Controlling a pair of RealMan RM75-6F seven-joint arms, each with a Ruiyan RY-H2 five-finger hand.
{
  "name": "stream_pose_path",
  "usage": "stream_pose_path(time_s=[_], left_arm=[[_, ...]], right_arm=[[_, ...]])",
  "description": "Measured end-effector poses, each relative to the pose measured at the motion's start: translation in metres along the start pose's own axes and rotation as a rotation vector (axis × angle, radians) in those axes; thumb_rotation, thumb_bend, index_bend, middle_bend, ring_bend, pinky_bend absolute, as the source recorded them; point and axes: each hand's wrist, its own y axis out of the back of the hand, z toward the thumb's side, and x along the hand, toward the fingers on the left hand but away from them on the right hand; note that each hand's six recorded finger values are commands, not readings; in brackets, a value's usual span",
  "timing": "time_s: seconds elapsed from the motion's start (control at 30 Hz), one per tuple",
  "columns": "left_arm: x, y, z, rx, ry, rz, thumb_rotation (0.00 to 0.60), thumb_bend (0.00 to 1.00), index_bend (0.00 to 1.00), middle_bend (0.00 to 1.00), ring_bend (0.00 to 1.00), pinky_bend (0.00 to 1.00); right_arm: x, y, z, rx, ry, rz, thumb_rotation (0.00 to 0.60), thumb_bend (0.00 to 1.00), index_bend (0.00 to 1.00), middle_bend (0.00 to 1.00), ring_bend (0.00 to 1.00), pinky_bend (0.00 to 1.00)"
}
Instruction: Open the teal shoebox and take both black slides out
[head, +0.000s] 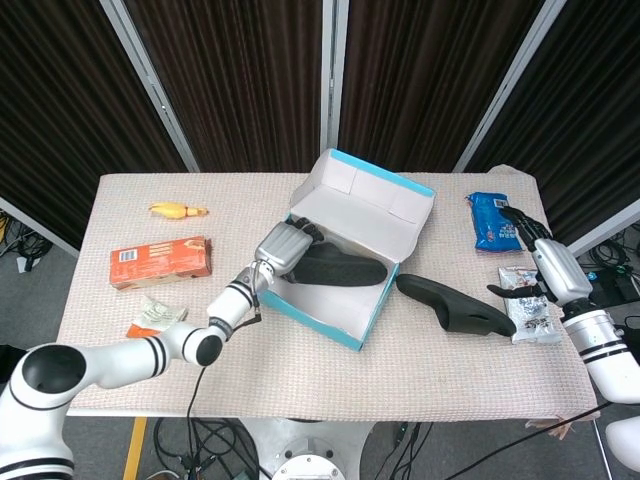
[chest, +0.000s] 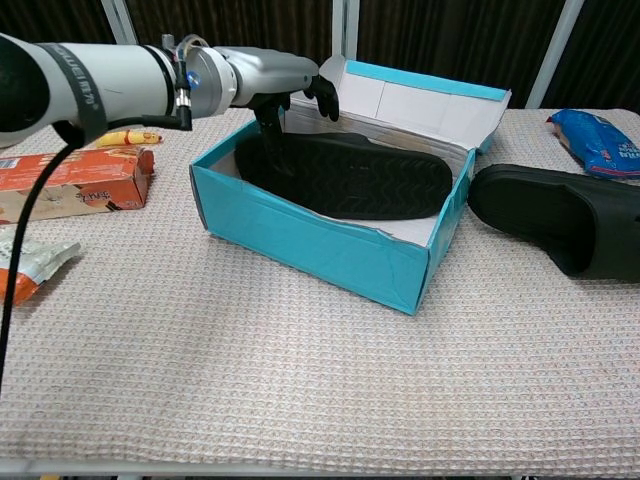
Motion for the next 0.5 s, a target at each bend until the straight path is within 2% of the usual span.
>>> stream_pose_path(time_s=[0.1, 0.23, 0.37, 0.5], left_arm=[[0.008, -0.007, 0.000, 0.002, 0.034, -0.022, 0.600, 0.00, 0.25, 0.21, 0.15, 0.26], [0.016, -0.016, 0.003, -0.027, 0.063, -0.048, 0.600, 0.02, 0.32, 0.31, 0.24, 0.31], [0.022, -0.024, 0.005, -0.031, 0.077, -0.051, 0.600, 0.15, 0.44, 0.45, 0.38, 0.43], [0.025, -0.023, 0.007, -0.025, 0.079, 0.002, 0.600, 0.30, 0.62, 0.64, 0.57, 0.60]], right_arm=[[0.001, 0.000, -0.002, 0.004, -0.004, 0.000, 0.600, 0.00, 0.00, 0.00, 0.00, 0.00], [0.001, 0.002, -0.003, 0.009, -0.009, -0.007, 0.600, 0.00, 0.00, 0.00, 0.00, 0.00], [0.003, 0.003, -0.005, 0.007, -0.012, -0.014, 0.600, 0.00, 0.00, 0.00, 0.00, 0.00], [0.006, 0.005, -0.007, 0.004, -0.018, -0.018, 0.600, 0.00, 0.00, 0.00, 0.00, 0.00]])
